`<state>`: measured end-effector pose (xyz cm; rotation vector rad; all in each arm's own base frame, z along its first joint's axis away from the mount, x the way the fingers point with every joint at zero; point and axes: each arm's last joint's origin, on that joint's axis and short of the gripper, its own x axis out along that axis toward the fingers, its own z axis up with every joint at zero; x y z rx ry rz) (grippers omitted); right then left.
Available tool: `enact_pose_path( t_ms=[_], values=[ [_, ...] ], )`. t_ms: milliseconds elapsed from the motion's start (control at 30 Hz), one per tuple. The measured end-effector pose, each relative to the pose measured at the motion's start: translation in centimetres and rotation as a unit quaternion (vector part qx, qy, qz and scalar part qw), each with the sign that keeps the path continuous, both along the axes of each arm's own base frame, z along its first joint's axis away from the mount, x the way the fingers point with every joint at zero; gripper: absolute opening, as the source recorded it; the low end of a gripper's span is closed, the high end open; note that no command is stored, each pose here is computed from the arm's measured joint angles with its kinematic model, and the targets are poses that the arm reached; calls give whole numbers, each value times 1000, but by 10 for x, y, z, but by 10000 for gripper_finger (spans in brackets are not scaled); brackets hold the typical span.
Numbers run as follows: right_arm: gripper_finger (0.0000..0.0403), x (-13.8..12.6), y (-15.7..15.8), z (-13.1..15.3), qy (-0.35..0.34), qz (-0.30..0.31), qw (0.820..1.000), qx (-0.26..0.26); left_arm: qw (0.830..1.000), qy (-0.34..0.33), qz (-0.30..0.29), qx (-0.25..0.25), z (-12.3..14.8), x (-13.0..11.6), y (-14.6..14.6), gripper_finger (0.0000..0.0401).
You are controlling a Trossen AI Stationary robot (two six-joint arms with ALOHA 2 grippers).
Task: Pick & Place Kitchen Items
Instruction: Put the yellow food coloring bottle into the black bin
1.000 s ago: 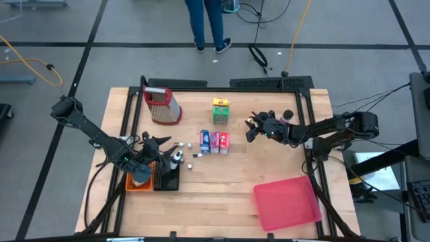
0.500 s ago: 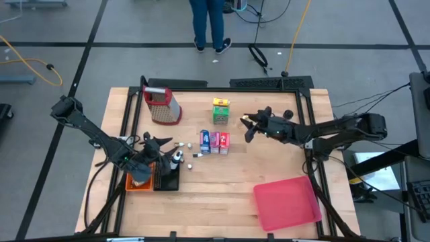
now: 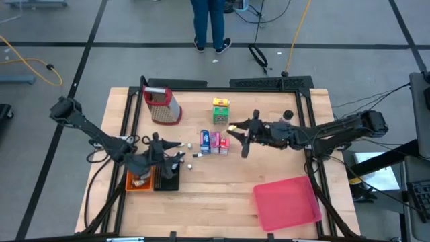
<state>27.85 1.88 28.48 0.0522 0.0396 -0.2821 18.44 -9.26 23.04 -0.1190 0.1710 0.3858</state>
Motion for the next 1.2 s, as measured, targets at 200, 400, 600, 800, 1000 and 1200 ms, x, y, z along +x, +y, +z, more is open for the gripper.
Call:
enact_pose_path(
  t_ms=[200,400,600,800,1000,1200],
  values=[
    [110,21,13,-1,2,32,999,-1,998,-28,-53,-10,9,11,8,223],
    [110,42,18,-1,-5,70,998,2,996,-45,-73,-11,8,26,16,223],
    [110,60,22,-1,-3,95,995,3,992,-55,-109,-10,0,43,19,223],
    [110,66,26,2,-6,99,995,2,989,-70,-126,-19,-6,56,24,223],
    [110,66,29,3,-11,103,995,1,987,-85,-133,-23,-13,67,30,223],
    [110,66,30,4,-13,104,995,1,984,-93,-148,-27,-15,77,35,223]
  ],
)
